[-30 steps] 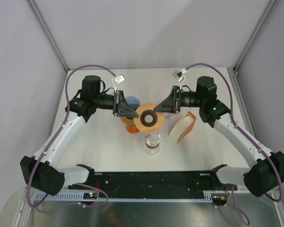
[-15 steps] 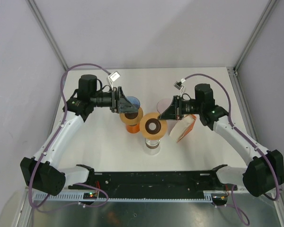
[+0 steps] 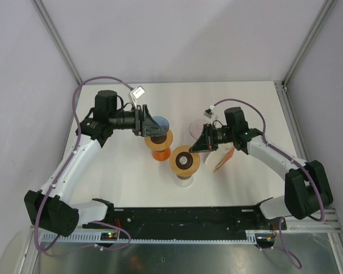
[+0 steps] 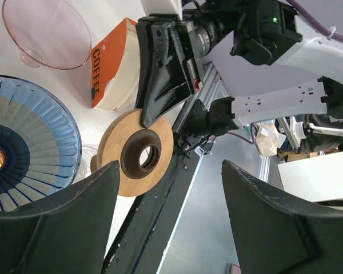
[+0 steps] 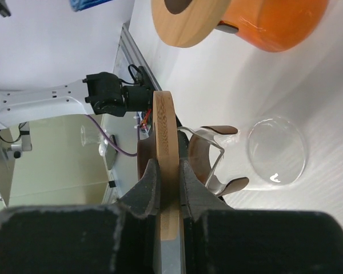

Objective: Place the coffee filter in the dripper
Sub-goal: Place the dripper holder onto the coffee server, then pick up the coffee dripper from the center of the board.

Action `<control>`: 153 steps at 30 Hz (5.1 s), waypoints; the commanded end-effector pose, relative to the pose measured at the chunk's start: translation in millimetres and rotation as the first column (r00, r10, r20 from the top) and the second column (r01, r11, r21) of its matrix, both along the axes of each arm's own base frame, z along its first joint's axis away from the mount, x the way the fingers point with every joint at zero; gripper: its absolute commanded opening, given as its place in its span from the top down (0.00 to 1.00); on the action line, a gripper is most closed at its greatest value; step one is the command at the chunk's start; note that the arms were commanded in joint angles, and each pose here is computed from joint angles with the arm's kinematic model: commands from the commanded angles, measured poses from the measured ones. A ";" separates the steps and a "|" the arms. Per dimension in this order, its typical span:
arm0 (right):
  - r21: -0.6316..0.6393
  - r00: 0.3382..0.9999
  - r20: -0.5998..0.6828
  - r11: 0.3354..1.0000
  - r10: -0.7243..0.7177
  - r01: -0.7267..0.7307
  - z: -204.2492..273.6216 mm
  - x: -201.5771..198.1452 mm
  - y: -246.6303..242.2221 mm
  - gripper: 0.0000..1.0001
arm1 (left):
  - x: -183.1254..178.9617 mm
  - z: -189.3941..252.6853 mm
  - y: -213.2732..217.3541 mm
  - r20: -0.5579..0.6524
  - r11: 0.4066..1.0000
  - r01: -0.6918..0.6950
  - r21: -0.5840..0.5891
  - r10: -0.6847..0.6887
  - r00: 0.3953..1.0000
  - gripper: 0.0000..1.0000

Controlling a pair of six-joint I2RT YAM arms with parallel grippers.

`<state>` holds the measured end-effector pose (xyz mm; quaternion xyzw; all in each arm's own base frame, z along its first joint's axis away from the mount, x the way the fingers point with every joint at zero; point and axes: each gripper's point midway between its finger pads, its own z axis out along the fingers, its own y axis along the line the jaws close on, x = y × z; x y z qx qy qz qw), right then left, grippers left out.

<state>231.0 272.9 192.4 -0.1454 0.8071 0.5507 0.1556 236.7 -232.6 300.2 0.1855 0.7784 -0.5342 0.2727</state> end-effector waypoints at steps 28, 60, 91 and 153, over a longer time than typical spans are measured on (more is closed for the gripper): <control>-0.196 0.999 0.034 0.981 0.016 -0.009 -66.7 11.2 -15.8 0.74 | -10.5 26.6 1.0 0.074 0.998 0.044 -0.040 -0.041 0.996 0.25; -0.177 0.945 0.324 0.978 -0.050 0.112 15.7 26.6 -25.4 0.37 | -11.3 29.7 1.6 0.101 0.998 0.046 -0.037 -0.042 0.994 0.25; -0.511 0.756 0.562 0.577 -0.336 0.637 -0.2 133.4 -142.6 0.01 | 74.2 26.1 81.0 0.557 0.829 -0.455 0.326 0.221 0.801 0.00; -0.388 0.778 0.587 0.766 -0.224 0.513 122.3 120.8 -79.5 1.00 | 59.1 24.9 59.7 0.498 0.910 -0.310 0.276 0.141 0.856 0.01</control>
